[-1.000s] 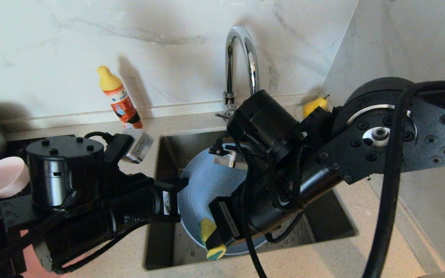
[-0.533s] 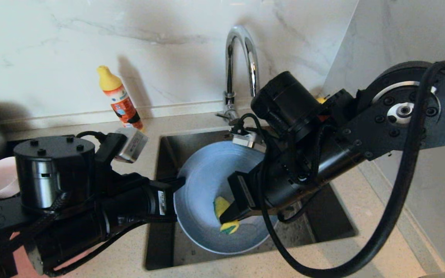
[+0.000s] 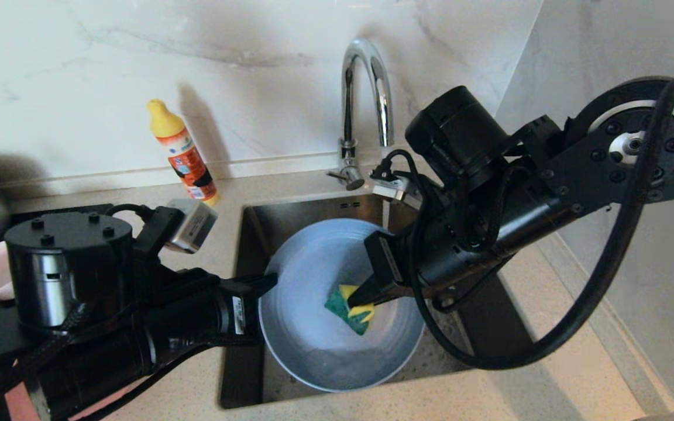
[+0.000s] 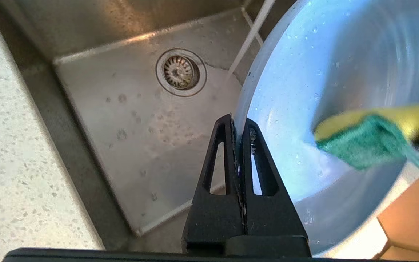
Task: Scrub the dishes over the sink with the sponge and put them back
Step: Wipe the plate
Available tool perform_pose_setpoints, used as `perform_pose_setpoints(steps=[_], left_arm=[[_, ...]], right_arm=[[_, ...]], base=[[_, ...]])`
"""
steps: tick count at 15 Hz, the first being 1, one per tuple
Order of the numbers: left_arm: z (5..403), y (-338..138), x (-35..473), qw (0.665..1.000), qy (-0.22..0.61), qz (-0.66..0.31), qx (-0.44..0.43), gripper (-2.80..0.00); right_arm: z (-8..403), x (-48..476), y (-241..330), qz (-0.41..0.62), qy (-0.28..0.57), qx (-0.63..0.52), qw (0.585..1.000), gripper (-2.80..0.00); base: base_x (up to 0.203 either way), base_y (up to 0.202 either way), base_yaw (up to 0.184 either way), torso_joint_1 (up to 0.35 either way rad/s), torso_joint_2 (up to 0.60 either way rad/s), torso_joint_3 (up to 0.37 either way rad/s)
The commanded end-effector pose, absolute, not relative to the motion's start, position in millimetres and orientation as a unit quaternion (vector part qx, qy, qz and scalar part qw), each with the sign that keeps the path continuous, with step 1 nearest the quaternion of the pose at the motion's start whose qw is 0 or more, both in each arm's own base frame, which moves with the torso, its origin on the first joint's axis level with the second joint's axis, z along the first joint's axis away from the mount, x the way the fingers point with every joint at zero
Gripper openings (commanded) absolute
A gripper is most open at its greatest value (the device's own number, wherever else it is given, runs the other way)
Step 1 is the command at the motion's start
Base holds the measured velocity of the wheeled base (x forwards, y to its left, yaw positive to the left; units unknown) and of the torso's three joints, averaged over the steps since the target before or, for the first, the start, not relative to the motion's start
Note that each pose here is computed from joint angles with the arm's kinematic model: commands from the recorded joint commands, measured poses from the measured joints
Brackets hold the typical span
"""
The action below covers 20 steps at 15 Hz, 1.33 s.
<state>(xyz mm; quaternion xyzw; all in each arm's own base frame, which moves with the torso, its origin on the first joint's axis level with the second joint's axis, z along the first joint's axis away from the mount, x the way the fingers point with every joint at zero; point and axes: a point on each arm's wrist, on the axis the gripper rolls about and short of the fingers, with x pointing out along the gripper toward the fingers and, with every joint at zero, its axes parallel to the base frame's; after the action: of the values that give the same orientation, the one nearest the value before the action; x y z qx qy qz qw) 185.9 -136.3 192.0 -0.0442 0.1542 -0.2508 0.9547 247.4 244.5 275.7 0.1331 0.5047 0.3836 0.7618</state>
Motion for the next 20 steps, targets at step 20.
perform_pose_setpoints(steps=[20], left_arm=[[190,-137,183,0.953,0.157,-0.254,-0.042,-2.80]], right_arm=[[266,225,291,0.436,0.513,0.103,0.732,-2.80]], base=[[0.000,0.000,0.000,0.000,0.00,0.000]])
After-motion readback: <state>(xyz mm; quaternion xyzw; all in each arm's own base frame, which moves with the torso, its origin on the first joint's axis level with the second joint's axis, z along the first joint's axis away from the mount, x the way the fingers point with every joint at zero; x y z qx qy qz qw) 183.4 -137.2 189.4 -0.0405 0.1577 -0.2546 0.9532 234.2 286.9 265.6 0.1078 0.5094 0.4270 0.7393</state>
